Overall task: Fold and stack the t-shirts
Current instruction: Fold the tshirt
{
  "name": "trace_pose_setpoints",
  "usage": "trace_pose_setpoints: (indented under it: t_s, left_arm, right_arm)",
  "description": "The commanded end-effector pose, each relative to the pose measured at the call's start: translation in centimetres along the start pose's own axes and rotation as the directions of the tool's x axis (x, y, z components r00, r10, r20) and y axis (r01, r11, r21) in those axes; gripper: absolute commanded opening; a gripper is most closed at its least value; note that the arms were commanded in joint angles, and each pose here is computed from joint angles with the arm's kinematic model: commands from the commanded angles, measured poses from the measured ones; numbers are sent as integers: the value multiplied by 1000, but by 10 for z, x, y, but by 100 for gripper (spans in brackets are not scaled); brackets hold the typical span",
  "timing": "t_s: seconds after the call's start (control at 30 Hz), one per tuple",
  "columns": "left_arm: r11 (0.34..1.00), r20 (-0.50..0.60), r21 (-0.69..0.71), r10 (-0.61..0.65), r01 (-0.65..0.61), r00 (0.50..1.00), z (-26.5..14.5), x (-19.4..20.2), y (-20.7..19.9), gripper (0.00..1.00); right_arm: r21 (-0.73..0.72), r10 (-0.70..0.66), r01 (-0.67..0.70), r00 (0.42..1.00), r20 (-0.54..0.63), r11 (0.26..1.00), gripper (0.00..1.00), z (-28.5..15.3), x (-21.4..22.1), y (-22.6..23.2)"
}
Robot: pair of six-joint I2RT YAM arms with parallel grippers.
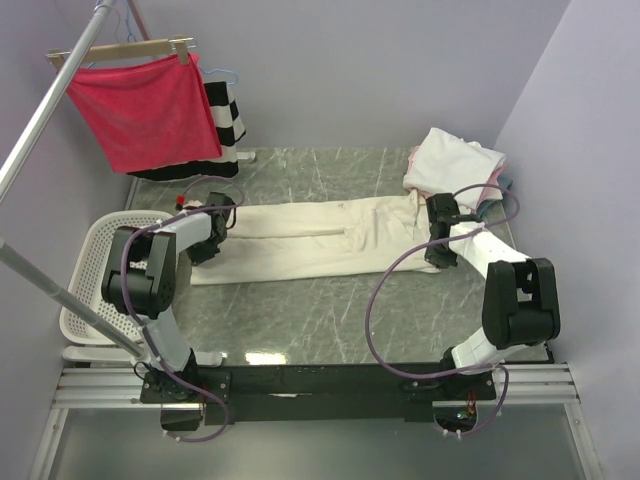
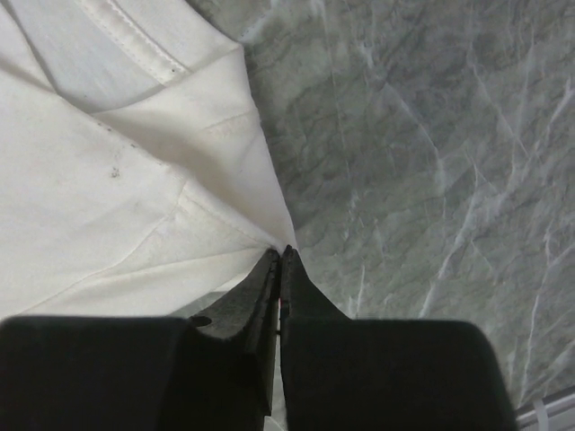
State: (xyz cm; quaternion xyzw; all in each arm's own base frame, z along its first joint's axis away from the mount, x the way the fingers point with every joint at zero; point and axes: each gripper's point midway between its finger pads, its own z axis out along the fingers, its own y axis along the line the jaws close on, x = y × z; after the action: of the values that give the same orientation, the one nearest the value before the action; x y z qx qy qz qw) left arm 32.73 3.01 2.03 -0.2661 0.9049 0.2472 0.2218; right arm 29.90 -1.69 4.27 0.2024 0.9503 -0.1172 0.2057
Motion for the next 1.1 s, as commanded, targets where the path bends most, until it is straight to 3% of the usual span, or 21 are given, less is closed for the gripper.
trace_pose_setpoints:
  t_s: [0.0,0.07,0.1,0.2,0.23,0.3,0.4,0.67,0.9,1.07]
  left_arm:
    - [994,-3,-110,-8,7,1000,5,2,18,6]
    - [994,13,-106,-17,18,1000,-1,-3,18,19]
    - [995,31,-97,-17,20,999,-7,-5,16,32]
    - [999,84,2,-40,40,996,-30,-19,2,66]
    - [997,103,53,-56,50,993,-42,-27,-1,69]
    - [983,106,172,-89,70,990,-58,-39,-19,72]
    - [934,117,353,-106,58,988,-83,-58,-49,75]
    - [882,112,471,-33,-23,993,-91,-68,-112,74]
    - [888,95,455,17,-59,995,-72,-65,-133,74]
    - [921,33,380,72,-79,997,-46,-32,-123,73]
  right_arm:
    - [151,19,-19,1000,1,988,26,-1,-5,-31]
    - [154,27,-30,999,19,988,44,-6,-9,-31]
    - [130,34,-38,999,37,991,53,-9,-13,-28]
    - [7,96,-98,983,155,995,59,-41,-39,-17]
    - [-46,107,-101,979,174,994,60,-49,-45,-10]
    - [-176,134,-94,964,229,980,62,-65,-62,10]
    - [-332,141,-65,967,212,941,63,-69,-73,47]
    - [-492,14,65,988,156,868,63,-63,-80,134]
    - [-476,-51,76,996,66,876,63,-16,-63,174]
    - [-310,-92,81,995,-22,947,63,21,-37,152]
